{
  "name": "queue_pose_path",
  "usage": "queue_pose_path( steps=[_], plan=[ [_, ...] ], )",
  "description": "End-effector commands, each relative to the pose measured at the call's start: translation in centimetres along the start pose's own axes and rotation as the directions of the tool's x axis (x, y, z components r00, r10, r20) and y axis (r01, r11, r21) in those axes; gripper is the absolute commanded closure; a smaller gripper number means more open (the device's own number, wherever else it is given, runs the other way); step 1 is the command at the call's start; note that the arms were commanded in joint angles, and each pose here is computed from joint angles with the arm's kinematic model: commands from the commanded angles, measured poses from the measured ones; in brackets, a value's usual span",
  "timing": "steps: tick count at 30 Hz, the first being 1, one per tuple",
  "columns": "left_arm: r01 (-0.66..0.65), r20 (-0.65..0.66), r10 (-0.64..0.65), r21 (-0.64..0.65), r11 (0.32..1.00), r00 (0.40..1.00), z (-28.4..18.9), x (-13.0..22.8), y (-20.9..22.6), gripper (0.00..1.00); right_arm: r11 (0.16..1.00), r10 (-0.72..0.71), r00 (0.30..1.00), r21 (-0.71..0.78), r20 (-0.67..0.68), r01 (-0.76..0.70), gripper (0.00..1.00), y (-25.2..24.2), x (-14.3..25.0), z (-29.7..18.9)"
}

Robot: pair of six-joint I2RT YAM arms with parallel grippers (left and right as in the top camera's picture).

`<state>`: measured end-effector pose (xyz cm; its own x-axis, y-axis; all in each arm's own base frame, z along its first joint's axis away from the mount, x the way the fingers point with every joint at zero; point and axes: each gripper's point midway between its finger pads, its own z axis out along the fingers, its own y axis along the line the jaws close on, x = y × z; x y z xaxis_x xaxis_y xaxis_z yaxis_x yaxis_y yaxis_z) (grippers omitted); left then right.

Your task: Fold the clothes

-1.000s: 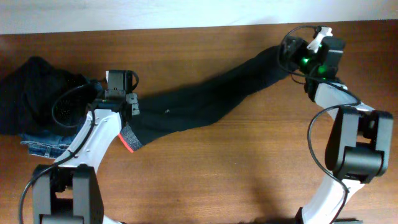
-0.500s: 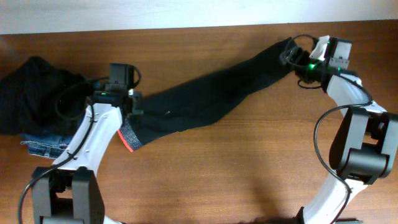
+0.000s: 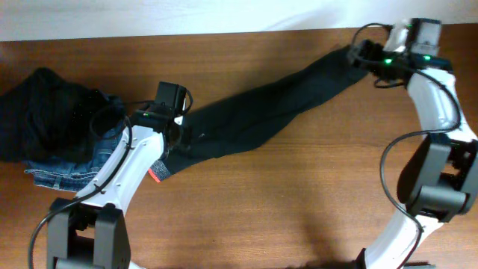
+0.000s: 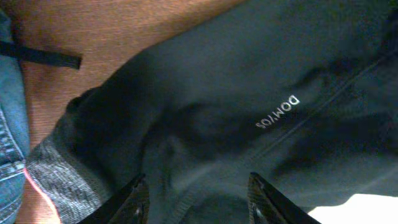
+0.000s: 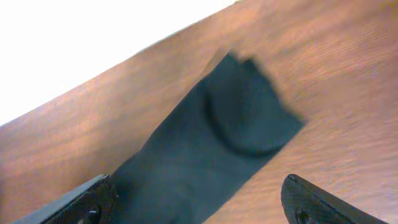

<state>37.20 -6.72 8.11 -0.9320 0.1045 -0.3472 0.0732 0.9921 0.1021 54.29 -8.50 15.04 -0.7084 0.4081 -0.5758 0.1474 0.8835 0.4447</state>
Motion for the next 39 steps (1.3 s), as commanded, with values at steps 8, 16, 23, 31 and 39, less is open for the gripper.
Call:
queue_pose_path(
  steps=[8,16,23,31,39],
  plan=[
    [-0.017,0.095,0.012,0.056,0.998,0.995,-1.2,-2.3,-1.5,0.44,0.986,-0.074,0.997,-0.147,0.036,0.078,0.27,-0.7,-0.1,5.2],
    [-0.019,0.094,0.012,0.073,0.997,0.996,-1.2,-2.3,-1.8,0.44,0.995,-0.018,0.994,-0.091,0.108,0.028,0.88,2.2,0.9,12.0],
    [-0.019,0.089,0.013,0.073,0.997,0.996,-1.2,-2.2,-1.8,0.44,0.987,-0.009,0.987,0.158,0.161,-0.017,0.92,0.6,2.9,15.6],
    [-0.019,0.090,0.013,0.073,0.997,0.996,-1.2,-2.2,-1.8,0.44,0.924,0.012,0.999,0.383,0.035,-0.024,0.96,-4.3,7.1,15.6],
    [-0.022,0.068,0.016,0.077,0.997,0.998,-1.2,-1.7,-1.8,0.45,0.850,0.149,0.981,0.523,-0.123,-0.064,0.96,-10.7,10.1,11.1]
  ],
)
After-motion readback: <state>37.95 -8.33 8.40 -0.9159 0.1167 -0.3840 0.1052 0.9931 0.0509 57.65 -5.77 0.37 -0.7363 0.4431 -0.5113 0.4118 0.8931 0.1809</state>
